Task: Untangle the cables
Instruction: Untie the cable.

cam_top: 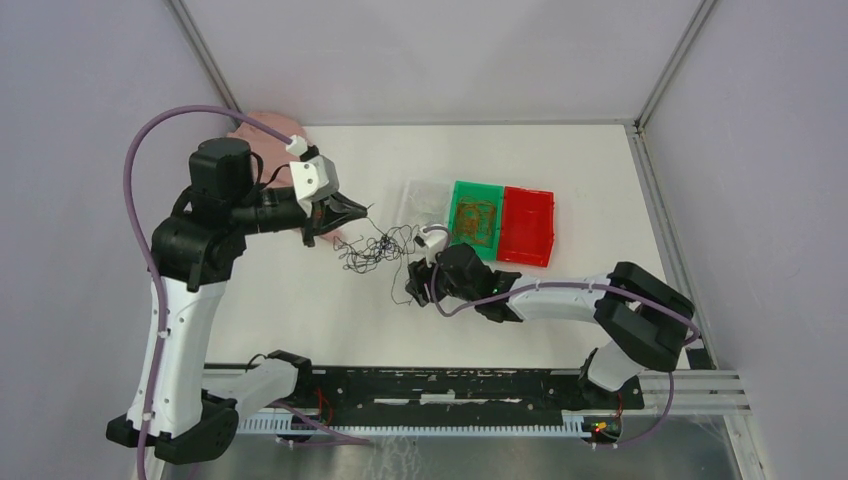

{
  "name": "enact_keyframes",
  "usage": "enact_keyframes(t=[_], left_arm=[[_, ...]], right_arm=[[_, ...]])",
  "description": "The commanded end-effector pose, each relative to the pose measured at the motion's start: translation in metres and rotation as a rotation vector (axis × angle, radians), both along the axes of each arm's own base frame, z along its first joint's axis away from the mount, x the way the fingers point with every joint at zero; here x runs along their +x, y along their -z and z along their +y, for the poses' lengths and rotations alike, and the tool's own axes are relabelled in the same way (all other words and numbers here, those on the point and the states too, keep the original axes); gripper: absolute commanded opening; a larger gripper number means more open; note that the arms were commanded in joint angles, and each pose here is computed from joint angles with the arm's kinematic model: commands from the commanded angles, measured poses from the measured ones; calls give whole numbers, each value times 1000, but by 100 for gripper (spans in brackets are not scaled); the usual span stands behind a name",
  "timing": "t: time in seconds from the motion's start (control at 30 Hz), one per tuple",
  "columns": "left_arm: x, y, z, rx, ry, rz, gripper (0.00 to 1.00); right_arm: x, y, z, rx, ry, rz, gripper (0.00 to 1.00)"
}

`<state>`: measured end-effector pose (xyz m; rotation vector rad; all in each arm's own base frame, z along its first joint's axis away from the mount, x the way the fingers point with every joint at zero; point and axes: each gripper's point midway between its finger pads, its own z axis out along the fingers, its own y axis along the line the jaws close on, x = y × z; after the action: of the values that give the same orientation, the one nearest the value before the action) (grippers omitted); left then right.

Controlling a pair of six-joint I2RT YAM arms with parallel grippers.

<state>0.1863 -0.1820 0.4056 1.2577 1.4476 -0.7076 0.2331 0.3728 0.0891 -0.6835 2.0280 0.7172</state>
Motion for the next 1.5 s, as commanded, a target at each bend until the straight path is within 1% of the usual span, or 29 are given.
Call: enact_keyframes(t=[0.0, 0.1, 0.3, 0.4, 0.5, 0.57, 0.6, 0.73, 0.8, 0.9, 1.03, 1.17, 1.3, 1.47], left_arm=[[-4, -33, -2, -61, 3, -111, 3], [2, -39, 0, -63, -28, -138, 3], [25, -54, 11, -69, -160, -219, 3], [31, -57, 16, -65, -203, -237, 3], [30, -54, 18, -57, -207, -246, 3], [26, -46, 16, -45, -182, -227, 3], [23, -41, 14, -40, -162, -213, 3], [17, -18, 10, -21, -118, -157, 3], [16, -8, 10, -12, -113, -141, 3], [15, 1, 10, -4, -108, -121, 3], [12, 6, 8, -7, -96, -101, 3], [9, 7, 6, -17, -79, -86, 3], [7, 7, 5, -24, -68, -77, 3], [5, 4, 4, -31, -66, -79, 3]], right_arm=[[3, -23, -9, 94, 59, -46, 62], [-1, -16, -23, 77, 82, -45, 62], [-10, -1, -49, 64, 130, -28, 61], [-17, 9, -65, 56, 151, -16, 61], [-22, 1, -78, 68, 171, -28, 60], [-22, -17, -83, 93, 178, -54, 62], [-21, -32, -83, 115, 177, -75, 64], [-17, -112, -74, 202, 130, -179, 80], [-18, -152, -64, 240, 78, -222, 86], [-24, -201, -43, 274, -36, -270, 88], [-25, -246, -14, 303, -145, -311, 87], [-20, -257, 11, 307, -208, -318, 84], [-19, -251, 38, 309, -272, -282, 79], [-8, -242, 54, 323, -254, -264, 73]])
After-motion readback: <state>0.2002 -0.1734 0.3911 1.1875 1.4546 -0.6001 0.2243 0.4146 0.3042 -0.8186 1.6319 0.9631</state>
